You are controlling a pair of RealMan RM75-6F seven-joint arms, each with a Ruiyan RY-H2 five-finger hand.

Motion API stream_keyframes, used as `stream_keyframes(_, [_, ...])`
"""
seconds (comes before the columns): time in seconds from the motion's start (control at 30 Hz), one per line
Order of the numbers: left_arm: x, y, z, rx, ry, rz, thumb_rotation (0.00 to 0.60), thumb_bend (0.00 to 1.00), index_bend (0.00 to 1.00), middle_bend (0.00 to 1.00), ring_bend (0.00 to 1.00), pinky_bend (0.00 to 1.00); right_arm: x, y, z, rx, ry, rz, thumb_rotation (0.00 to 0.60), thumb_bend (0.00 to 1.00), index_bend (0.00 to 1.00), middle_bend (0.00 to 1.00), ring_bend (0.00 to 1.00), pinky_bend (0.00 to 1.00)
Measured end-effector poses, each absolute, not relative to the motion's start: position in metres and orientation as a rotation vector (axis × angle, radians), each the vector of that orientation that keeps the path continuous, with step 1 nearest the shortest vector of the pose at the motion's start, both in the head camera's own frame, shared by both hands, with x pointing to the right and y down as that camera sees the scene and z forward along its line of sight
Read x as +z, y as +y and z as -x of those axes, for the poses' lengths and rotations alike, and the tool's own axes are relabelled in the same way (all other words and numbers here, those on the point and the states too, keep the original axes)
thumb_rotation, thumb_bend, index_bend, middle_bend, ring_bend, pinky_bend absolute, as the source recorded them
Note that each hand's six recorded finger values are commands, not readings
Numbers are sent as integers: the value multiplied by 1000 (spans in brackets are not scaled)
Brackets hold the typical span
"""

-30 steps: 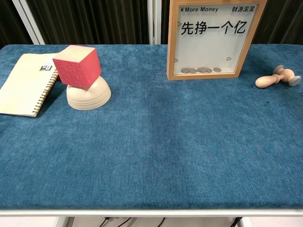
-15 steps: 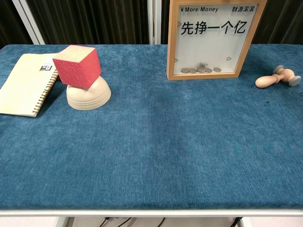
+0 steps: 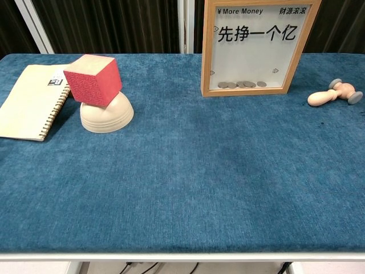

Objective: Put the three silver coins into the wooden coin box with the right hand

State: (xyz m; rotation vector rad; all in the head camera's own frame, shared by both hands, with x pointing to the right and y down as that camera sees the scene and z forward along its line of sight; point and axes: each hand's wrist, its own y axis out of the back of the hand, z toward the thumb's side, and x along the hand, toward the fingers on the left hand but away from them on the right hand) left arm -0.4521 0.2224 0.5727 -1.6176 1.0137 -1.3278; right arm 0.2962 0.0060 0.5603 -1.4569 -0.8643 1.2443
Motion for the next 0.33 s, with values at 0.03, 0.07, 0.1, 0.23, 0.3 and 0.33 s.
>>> stream_keyframes(0.03, [572, 222, 451, -1328, 1010, 1611, 600, 40, 16, 0, 0, 0, 560, 25, -315, 1238, -856, 1426, 600, 327, 0, 0, 0, 0])
stream_keyframes(0.07, [572, 222, 451, -1328, 1008, 1606, 600, 40, 16, 0, 0, 0, 561, 42, -330, 1240, -851, 1408, 600, 327, 0, 0, 0, 0])
stream_keyframes(0.1, [571, 221, 451, -1329, 1006, 1600, 600, 40, 16, 0, 0, 0, 562, 59, -345, 1249, -848, 1395, 600, 327, 0, 0, 0, 0])
stream_keyframes(0.23, [570, 218, 452, -1341, 982, 1555, 600, 40, 15, 0, 0, 0, 573, 142, -413, 1345, -872, 1391, 600, 327, 0, 0, 0, 0])
stream_keyframes(0.3, [571, 216, 453, -1354, 971, 1530, 600, 40, 15, 0, 0, 0, 579, 166, -431, 1379, -894, 1408, 600, 327, 0, 0, 0, 0])
stream_keyframes(0.33, [571, 214, 453, -1362, 970, 1520, 600, 40, 15, 0, 0, 0, 584, 177, -441, 1399, -900, 1416, 600, 327, 0, 0, 0, 0])
